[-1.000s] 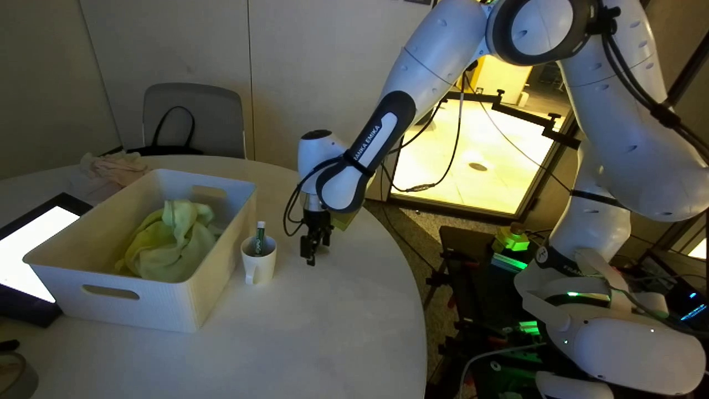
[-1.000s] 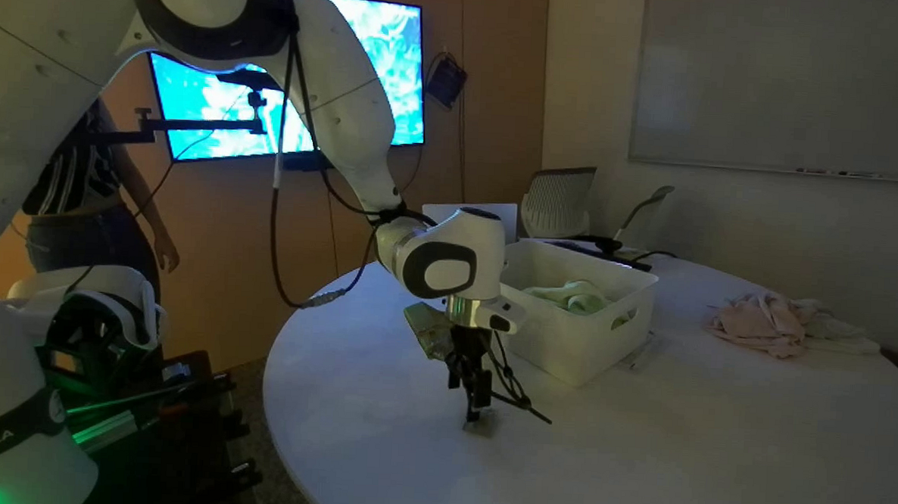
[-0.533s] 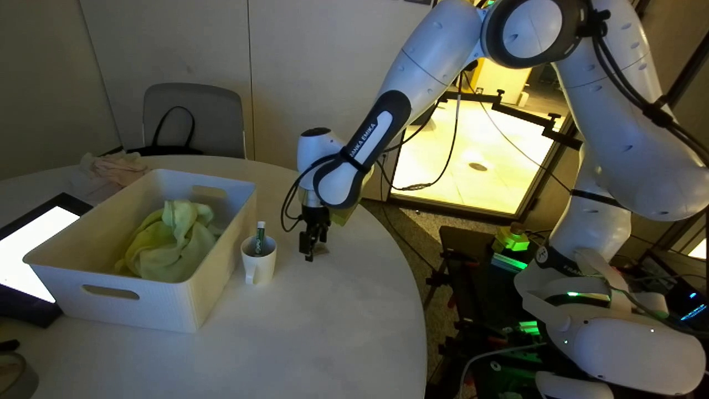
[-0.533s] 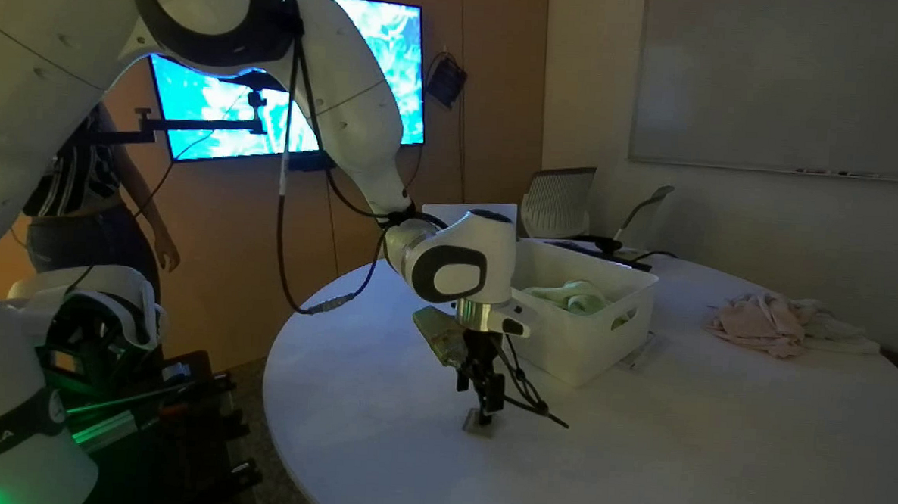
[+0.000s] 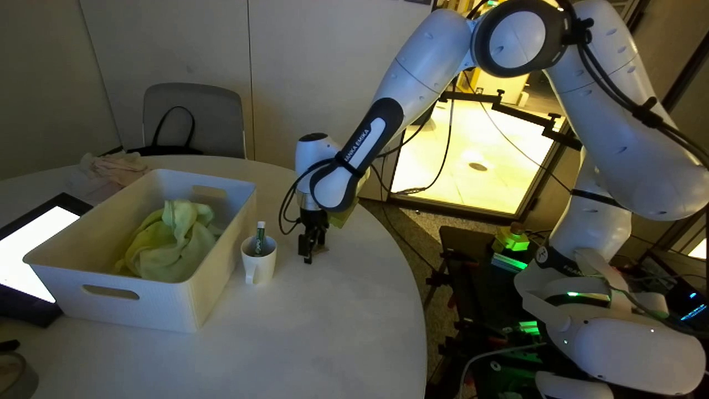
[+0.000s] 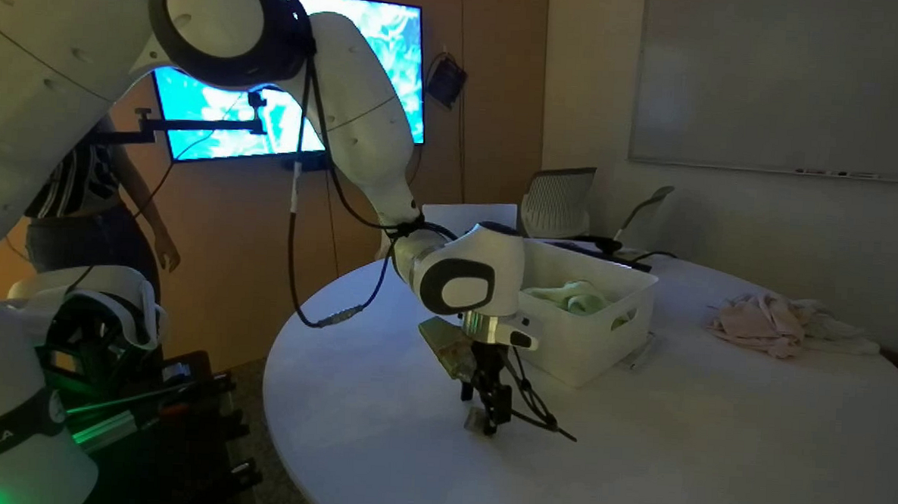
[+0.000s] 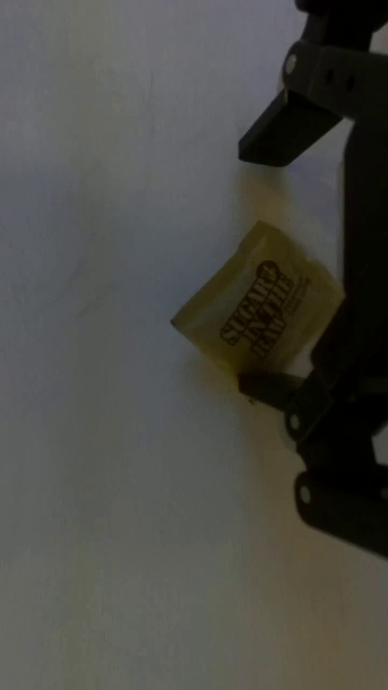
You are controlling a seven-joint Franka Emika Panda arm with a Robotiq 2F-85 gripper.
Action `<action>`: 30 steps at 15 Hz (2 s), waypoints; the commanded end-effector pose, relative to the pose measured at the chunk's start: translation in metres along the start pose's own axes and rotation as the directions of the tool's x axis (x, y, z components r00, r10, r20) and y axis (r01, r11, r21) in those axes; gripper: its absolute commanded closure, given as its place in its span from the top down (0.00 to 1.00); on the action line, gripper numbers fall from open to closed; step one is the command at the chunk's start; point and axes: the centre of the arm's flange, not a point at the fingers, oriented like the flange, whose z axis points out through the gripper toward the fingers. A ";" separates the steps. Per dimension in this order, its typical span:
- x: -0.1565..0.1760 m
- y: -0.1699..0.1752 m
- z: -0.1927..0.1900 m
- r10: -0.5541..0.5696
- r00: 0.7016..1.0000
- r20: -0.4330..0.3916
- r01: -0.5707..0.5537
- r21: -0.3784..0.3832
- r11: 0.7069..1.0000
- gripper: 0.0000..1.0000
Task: Pick up the yellow towel put it in the basket, pick up a black masking tape put it in the cup, pick up the light yellow towel put it in the basket, pick up the marker put it in the cup, pick up the white-brown towel put it in the basket and pick up the object put it in the cup
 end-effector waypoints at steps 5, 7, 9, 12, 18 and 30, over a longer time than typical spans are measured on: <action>0.015 0.009 0.004 -0.011 1.000 0.017 0.010 0.030 1.000 1.00; 0.014 0.010 0.004 -0.013 1.000 0.025 0.012 0.027 1.000 1.00; 0.014 0.010 0.003 -0.015 0.999 0.029 0.014 0.025 1.000 0.95; 0.014 0.009 0.001 -0.017 0.999 0.033 0.016 0.026 1.000 0.77; 0.017 0.002 -0.002 -0.029 0.999 0.035 0.028 0.032 0.999 0.27; 0.014 -0.005 -0.012 -0.034 0.999 0.041 0.033 0.034 0.999 0.03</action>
